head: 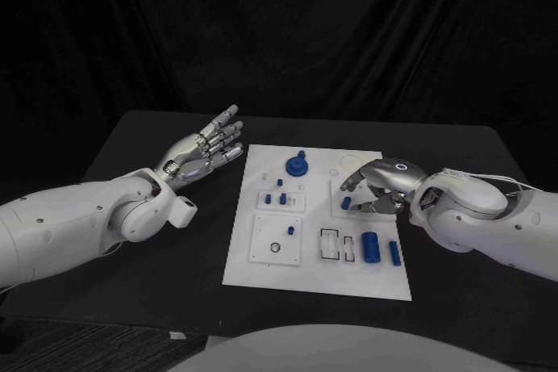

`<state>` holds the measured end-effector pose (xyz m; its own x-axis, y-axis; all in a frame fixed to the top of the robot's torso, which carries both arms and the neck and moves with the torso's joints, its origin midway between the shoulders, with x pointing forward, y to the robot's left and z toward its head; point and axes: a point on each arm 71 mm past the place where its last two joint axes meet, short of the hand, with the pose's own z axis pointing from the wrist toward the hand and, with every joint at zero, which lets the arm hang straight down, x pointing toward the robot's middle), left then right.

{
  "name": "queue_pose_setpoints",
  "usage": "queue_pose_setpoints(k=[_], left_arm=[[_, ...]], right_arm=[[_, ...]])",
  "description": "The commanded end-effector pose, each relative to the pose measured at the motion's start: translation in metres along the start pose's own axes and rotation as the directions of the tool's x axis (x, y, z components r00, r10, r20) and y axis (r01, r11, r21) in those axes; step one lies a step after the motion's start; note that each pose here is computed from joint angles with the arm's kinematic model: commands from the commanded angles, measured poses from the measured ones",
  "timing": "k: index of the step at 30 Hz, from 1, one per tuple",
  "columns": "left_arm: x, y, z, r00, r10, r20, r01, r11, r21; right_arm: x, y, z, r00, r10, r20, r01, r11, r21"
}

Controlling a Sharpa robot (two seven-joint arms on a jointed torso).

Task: Assemble the parts on the task board

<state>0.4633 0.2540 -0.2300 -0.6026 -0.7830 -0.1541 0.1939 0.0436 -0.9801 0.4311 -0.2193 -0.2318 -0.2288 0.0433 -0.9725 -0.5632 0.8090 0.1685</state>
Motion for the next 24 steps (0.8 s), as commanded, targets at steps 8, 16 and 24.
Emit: queue_pose_setpoints(k=[8, 16, 24], left_arm=[[0.0019, -0.0026, 0.0003, 1.0, -0.008, 0.002, 0.008, 0.999, 0.038], [0.0018, -0.0018, 0.0003, 1.0, -0.011, -0.001, 0.011, 0.999, 0.033], [0.0026, -0.0008, 0.0003, 1.0, -0.014, -0.005, 0.014, 0.999, 0.029]], right_arm=[[0.0057, 0.005, 0.0074, 1.0, 0.002, -0.008, -0.002, 1.0, -0.024], [0.0089, 0.0049, 0.0094, 0.999, -0.001, -0.032, 0.0, 1.0, -0.022], [0.0091, 0.0046, 0.0095, 1.0, 0.0, -0.031, 0.0, 1.0, -0.019]])
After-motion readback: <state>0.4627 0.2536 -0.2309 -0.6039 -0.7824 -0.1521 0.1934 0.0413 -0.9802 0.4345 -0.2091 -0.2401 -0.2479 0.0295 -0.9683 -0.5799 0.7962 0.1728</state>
